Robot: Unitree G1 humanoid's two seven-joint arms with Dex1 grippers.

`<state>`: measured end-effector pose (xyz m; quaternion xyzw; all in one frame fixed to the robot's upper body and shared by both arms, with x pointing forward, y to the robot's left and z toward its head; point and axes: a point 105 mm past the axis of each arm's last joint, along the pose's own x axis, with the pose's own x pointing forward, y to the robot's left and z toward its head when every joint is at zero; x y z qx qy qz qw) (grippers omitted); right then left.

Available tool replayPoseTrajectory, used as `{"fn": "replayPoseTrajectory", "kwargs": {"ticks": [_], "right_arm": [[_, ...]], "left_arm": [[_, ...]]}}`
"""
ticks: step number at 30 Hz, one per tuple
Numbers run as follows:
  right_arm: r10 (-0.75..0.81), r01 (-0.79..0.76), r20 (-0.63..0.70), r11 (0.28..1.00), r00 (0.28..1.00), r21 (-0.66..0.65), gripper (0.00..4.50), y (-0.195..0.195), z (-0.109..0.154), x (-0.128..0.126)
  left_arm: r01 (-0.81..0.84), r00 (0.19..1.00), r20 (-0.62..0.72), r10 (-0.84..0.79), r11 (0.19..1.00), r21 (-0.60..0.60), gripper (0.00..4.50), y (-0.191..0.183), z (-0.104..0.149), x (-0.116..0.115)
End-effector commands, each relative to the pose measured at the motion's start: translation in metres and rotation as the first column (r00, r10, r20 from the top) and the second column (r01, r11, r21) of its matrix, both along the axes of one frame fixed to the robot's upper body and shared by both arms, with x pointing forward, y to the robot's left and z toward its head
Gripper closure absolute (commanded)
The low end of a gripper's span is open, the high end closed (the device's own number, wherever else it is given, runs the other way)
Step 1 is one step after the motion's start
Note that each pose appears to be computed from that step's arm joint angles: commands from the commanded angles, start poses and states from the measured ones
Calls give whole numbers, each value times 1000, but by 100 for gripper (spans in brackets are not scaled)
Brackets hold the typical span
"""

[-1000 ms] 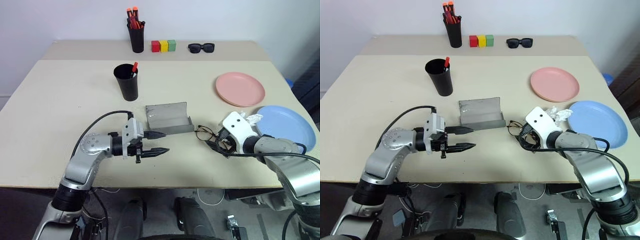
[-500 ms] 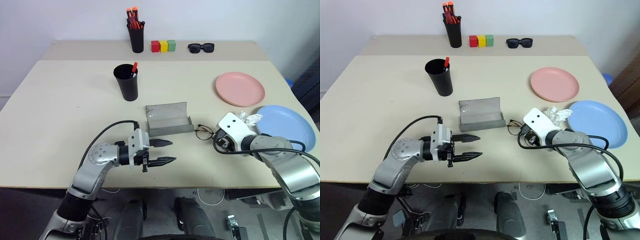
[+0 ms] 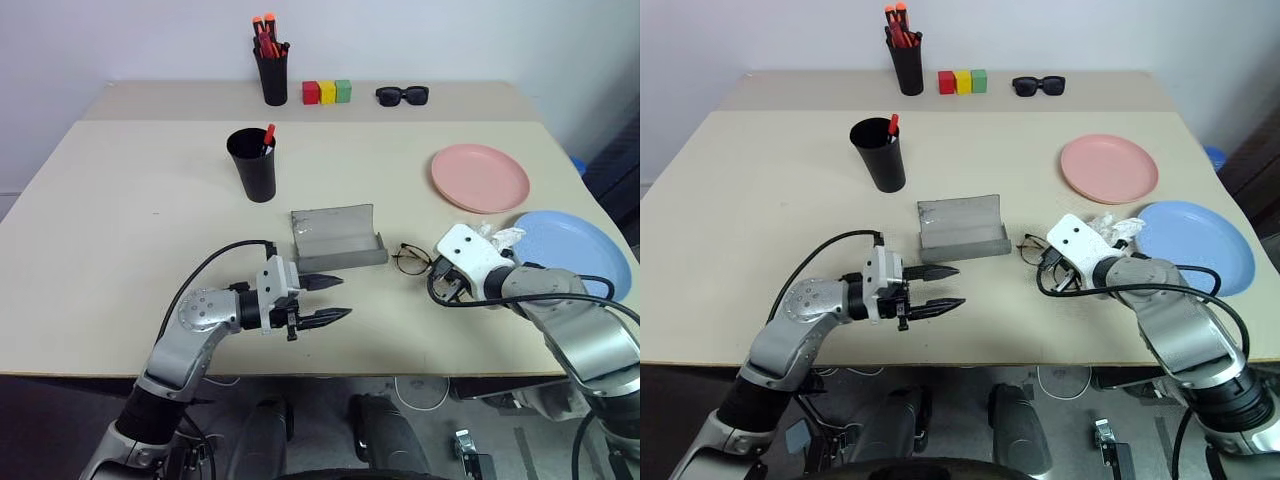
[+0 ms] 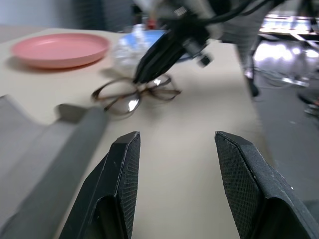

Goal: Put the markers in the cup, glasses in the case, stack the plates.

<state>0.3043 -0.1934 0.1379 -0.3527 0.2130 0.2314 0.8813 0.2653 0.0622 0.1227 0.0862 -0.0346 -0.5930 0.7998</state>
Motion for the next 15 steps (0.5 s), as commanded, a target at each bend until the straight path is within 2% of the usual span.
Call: {"fn": "replayPoseTrajectory", "kwargs": {"ticks": [1,5,9,12,15], "right_arm": [[175,-167,199,984,964,-57,445,23,50,4],[307,-298,263,952,915,-73,445,48,70,8],[544,-549,309,832,780,-81,445,105,84,10],[638,-644,291,760,713,-88,445,136,76,24],[666,-662,268,740,697,-118,445,144,62,41]], "left_arm": [[-144,989,8,145,987,-74,209,25,11,12],[-249,969,-30,247,964,-98,209,47,12,18],[-320,947,-45,317,944,-76,209,68,12,19],[-342,940,-45,340,938,-55,209,74,13,19],[-357,934,-43,355,932,-58,209,73,17,19]]}}
